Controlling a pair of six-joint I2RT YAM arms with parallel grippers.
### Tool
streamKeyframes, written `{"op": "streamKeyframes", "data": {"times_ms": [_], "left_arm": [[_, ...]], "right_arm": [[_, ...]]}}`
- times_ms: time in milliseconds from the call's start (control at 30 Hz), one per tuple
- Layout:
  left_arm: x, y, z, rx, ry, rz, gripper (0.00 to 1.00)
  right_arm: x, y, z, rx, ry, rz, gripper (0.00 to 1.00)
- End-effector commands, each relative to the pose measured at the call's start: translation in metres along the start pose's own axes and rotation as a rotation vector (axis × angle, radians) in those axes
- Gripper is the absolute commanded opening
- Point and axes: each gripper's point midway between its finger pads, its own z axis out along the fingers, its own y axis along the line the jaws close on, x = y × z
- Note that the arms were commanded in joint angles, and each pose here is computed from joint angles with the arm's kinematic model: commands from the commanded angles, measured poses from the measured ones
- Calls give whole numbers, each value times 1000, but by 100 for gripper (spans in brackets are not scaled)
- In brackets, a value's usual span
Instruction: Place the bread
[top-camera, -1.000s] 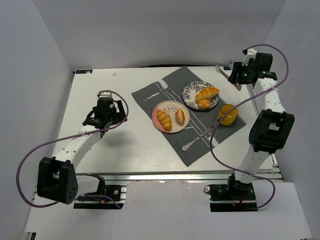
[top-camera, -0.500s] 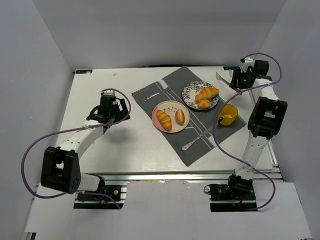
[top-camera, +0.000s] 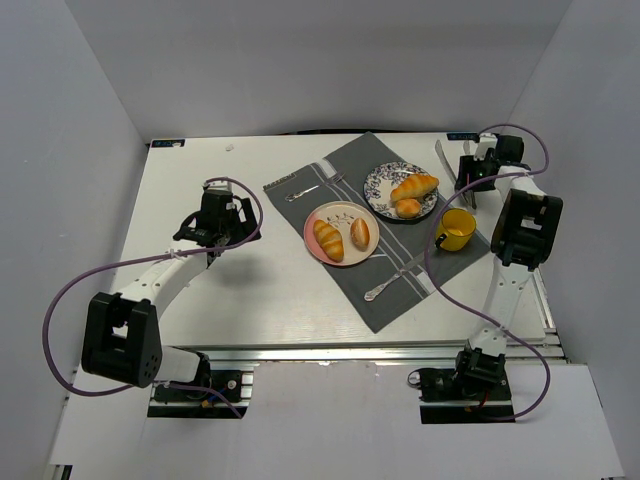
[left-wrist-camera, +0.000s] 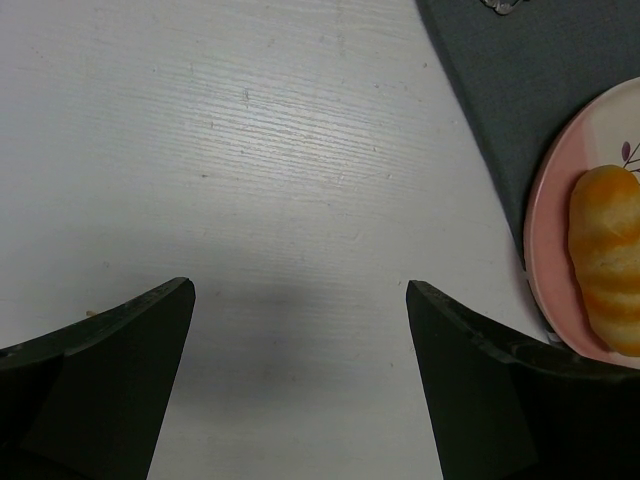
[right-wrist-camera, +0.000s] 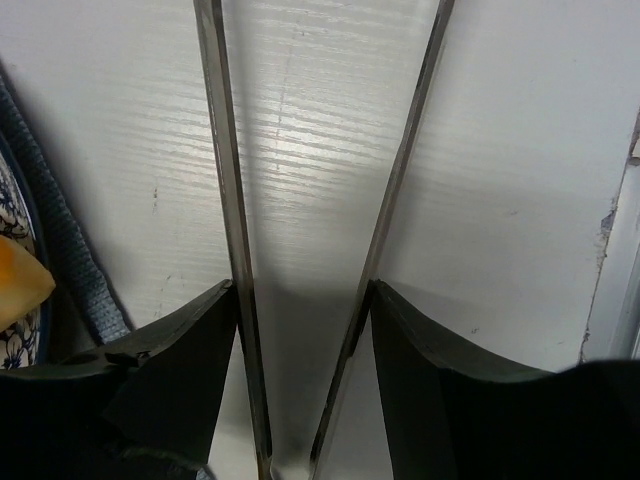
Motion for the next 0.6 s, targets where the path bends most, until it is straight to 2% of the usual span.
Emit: {"op": "streamKeyframes", "data": {"times_ms": [0, 67, 167, 233, 300, 433, 467, 500, 533, 567], "left_arm": [[-5, -2, -5, 11, -18, 8, 98], [-4, -2, -5, 10, -16, 9, 98], [-4, -3, -6, 11, -15, 11, 98], [-6, -3, -8, 13, -21, 10, 98], [-9, -3, -11, 18, -30, 7, 98], [-15, -5, -20, 30, -55, -4, 98], [-16, -5, -22, 33, -61, -8, 98], [-21, -6, -28, 40, -85, -15, 98], [-23, -6, -31, 43, -95, -15, 98], [-24, -6, -34, 45, -103, -20, 98]], "right_arm": [[-23, -16, -4, 62, -63, -34, 62], [-22, -16, -6, 68, -60, -30, 66], [-35, -16, -21, 88, -95, -30, 79], [-59, -17, -41, 118, -143, -47, 89], [-78, -17, -60, 155, -179, -58, 89], [-145, 12, -135, 176, -336, -17, 89], [-144, 21, -143, 173, -343, 2, 89], [-161, 30, -177, 221, -403, 17, 89], [-168, 54, -188, 219, -425, 15, 89], [-153, 66, -189, 224, -402, 51, 89]]}}
